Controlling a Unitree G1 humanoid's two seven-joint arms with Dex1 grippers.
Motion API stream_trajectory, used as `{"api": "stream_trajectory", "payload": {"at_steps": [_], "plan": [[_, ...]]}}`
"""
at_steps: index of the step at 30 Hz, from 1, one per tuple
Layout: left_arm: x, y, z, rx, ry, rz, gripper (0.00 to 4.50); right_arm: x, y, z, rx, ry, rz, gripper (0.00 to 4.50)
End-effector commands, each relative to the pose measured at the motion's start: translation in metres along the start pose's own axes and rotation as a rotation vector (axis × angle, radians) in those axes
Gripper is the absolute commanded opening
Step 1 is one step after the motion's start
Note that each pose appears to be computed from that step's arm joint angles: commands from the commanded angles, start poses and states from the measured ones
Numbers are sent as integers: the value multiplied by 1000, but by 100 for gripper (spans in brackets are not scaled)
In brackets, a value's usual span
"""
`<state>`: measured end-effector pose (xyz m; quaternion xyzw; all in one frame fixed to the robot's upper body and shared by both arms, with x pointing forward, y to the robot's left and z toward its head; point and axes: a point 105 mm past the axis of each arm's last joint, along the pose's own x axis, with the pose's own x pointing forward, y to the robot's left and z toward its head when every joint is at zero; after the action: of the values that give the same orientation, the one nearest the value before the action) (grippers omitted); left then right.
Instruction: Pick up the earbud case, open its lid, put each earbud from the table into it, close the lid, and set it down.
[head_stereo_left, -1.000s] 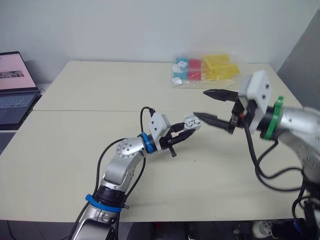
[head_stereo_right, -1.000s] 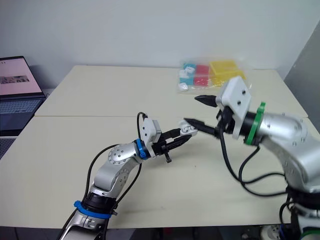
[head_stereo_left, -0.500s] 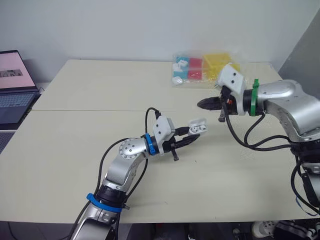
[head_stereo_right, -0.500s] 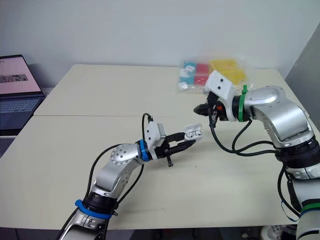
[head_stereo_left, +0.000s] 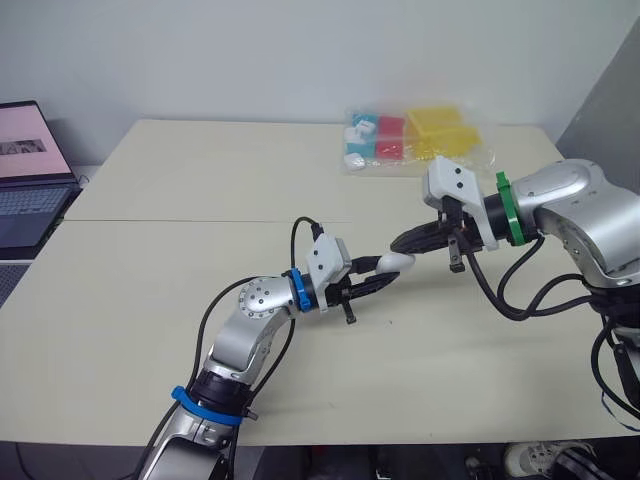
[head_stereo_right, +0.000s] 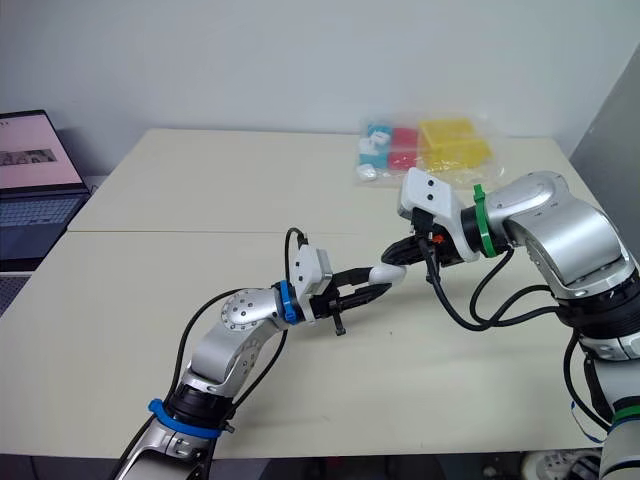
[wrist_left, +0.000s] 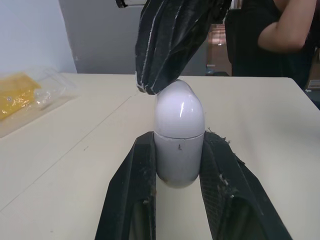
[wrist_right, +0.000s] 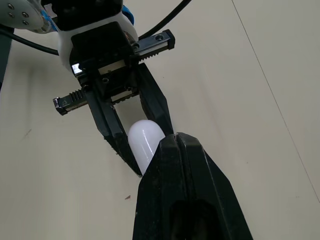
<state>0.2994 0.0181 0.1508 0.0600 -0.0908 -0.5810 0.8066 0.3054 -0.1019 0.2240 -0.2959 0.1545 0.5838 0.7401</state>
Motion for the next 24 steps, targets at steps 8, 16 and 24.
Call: {"api": "stream_trajectory", "payload": {"at_steps": [8,16,24], "plan": [[0,1,5,-116,30,-15,80,-18,-6,8,-23,-65,-124,0],[13,-10,-26,-432,230,-41,80,-37,19,-19,26,-16,-197,0],[11,-4,-64,-633,464,52,80,-24,60,-42,-46,33,-181,0]]}}
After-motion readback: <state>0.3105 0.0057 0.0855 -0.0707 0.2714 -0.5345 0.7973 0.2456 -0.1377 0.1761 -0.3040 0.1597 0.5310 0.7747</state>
